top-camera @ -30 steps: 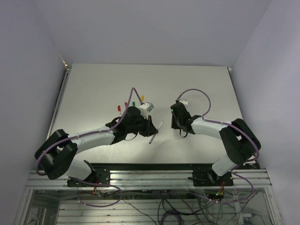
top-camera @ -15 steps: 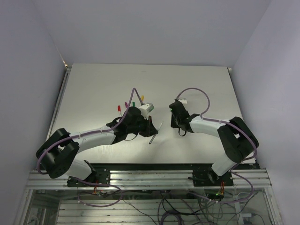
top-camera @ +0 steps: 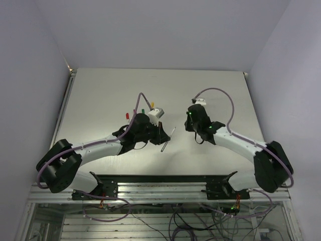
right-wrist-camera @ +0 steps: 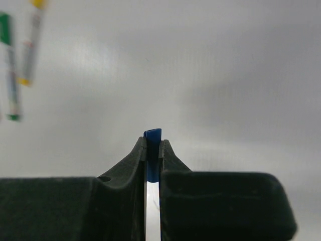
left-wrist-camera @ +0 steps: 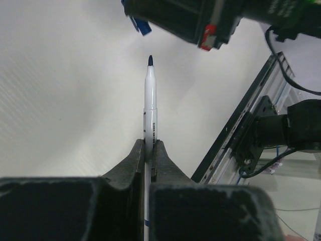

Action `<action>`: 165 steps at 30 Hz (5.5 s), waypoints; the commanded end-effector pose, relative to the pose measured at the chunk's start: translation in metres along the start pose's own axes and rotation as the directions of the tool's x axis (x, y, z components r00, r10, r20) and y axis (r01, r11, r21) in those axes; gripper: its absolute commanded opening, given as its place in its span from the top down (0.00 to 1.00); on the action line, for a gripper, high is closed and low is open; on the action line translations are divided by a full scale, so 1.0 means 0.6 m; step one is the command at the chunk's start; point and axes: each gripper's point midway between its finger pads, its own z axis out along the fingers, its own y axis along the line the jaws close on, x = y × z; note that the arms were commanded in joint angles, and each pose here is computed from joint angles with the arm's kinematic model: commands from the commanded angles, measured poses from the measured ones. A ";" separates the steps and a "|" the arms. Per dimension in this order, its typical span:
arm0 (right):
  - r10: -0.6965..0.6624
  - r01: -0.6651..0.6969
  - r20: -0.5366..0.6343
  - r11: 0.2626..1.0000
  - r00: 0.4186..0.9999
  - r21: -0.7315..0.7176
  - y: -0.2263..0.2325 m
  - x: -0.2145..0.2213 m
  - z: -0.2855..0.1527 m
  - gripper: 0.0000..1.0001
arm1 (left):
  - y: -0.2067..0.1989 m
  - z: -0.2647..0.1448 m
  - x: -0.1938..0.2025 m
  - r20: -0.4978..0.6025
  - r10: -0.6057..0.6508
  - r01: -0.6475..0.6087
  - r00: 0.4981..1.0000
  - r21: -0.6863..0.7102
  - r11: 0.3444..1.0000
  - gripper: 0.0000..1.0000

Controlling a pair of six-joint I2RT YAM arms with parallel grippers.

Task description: Insert the pens into the pen caps

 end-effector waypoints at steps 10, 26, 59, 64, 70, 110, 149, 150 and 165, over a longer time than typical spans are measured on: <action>0.278 -0.096 0.506 0.930 0.817 -0.356 0.055 -0.198 -0.159 1.00 | -0.080 -0.042 -0.116 0.302 0.000 -0.050 0.953 0.156 0.986 0.93; 0.557 0.013 0.567 0.707 0.607 -0.707 0.110 -0.246 -0.272 1.00 | -0.109 -0.051 -0.142 0.374 -0.062 -0.036 0.925 0.249 0.968 0.93; 0.575 0.033 0.498 0.632 0.649 -0.774 0.141 -0.231 -0.268 1.00 | -0.122 -0.068 -0.157 0.437 -0.060 -0.074 0.898 0.283 0.956 0.93; 0.574 0.035 0.496 0.630 0.652 -0.776 0.142 -0.231 -0.268 1.00 | -0.121 -0.068 -0.158 0.438 -0.058 -0.073 0.897 0.276 0.958 0.93; 0.568 0.035 0.493 0.631 0.659 -0.775 0.143 -0.226 -0.267 1.00 | -0.123 -0.068 -0.162 0.444 -0.058 -0.077 0.894 0.280 0.957 0.93; 0.536 0.022 0.316 0.484 0.782 -0.875 0.193 -0.161 -0.261 1.00 | -0.115 -0.069 -0.201 0.549 -0.103 -0.058 0.829 0.269 0.961 0.93; 0.266 0.060 0.304 0.654 0.915 -0.754 0.235 -0.051 -0.201 1.00 | -0.080 -0.165 -0.316 0.786 -0.068 -0.019 0.615 0.101 0.995 0.93; 0.268 0.066 0.317 0.659 0.910 -0.749 0.235 -0.058 -0.203 1.00 | -0.077 -0.162 -0.311 0.779 -0.066 -0.014 0.624 0.095 0.995 0.93; 0.315 0.203 0.621 0.758 0.718 -0.620 0.207 -0.230 -0.305 0.63 | 0.073 -0.089 -0.176 0.576 0.051 0.103 0.816 -0.233 0.967 0.93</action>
